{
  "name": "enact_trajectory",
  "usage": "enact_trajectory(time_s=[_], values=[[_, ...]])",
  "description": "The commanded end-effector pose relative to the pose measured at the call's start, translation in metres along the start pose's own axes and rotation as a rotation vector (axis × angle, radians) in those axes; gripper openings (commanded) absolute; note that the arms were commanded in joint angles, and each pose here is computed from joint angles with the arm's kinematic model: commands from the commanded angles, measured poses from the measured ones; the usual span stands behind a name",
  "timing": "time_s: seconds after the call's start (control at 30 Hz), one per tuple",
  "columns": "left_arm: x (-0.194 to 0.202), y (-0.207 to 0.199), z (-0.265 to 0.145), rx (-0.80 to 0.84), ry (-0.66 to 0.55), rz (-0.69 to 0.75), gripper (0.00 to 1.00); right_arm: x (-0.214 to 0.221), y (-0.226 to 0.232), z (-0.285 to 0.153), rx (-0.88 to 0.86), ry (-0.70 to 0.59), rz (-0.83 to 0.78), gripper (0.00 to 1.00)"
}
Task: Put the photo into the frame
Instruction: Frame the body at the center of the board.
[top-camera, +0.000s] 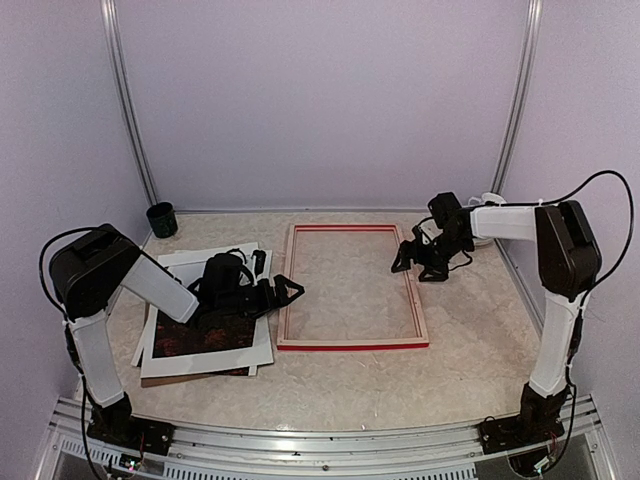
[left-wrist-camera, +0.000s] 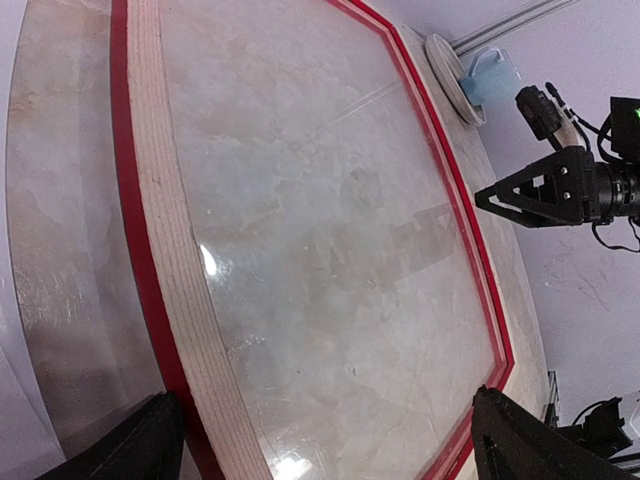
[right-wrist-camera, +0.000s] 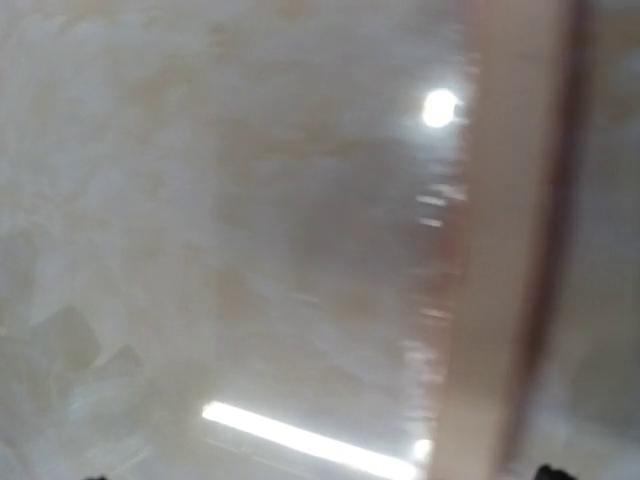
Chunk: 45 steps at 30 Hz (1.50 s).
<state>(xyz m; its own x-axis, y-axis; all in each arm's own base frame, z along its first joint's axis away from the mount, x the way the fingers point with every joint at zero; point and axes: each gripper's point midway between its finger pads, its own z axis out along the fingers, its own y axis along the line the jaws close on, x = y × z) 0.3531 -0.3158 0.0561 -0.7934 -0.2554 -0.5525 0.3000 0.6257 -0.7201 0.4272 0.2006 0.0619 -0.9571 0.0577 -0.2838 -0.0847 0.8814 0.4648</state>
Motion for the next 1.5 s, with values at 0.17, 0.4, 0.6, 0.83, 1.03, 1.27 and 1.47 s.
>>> enact_trajectory(time_s=[0.17, 0.4, 0.6, 0.83, 1.03, 1.27, 1.47], values=[[-0.007, -0.016, 0.011, 0.02, 0.002, 0.028, 0.98, -0.008, -0.018, 0.006, -0.046, -0.047, 0.039, 0.92], [-0.013, -0.027, 0.026, 0.005, 0.004, 0.052, 0.98, -0.017, -0.011, 0.019, -0.113, -0.055, 0.021, 0.92], [-0.029, -0.03, 0.043, -0.008, -0.012, 0.06, 0.98, -0.03, -0.016, 0.024, -0.111, -0.074, 0.029, 0.92], [-0.039, -0.036, 0.064, 0.009, -0.005, 0.065, 0.98, -0.053, -0.034, 0.018, -0.1, -0.113, 0.051, 0.92], [-0.055, -0.035, 0.058, -0.008, -0.038, 0.074, 0.98, -0.062, -0.039, -0.002, -0.027, -0.153, 0.037, 0.92], [-0.081, -0.045, 0.036, -0.001, -0.101, 0.091, 0.99, -0.078, -0.028, -0.051, 0.036, -0.25, 0.012, 0.94], [-0.088, -0.054, 0.014, 0.007, -0.136, 0.092, 0.99, -0.071, 0.025, -0.076, -0.027, -0.278, -0.097, 0.94]])
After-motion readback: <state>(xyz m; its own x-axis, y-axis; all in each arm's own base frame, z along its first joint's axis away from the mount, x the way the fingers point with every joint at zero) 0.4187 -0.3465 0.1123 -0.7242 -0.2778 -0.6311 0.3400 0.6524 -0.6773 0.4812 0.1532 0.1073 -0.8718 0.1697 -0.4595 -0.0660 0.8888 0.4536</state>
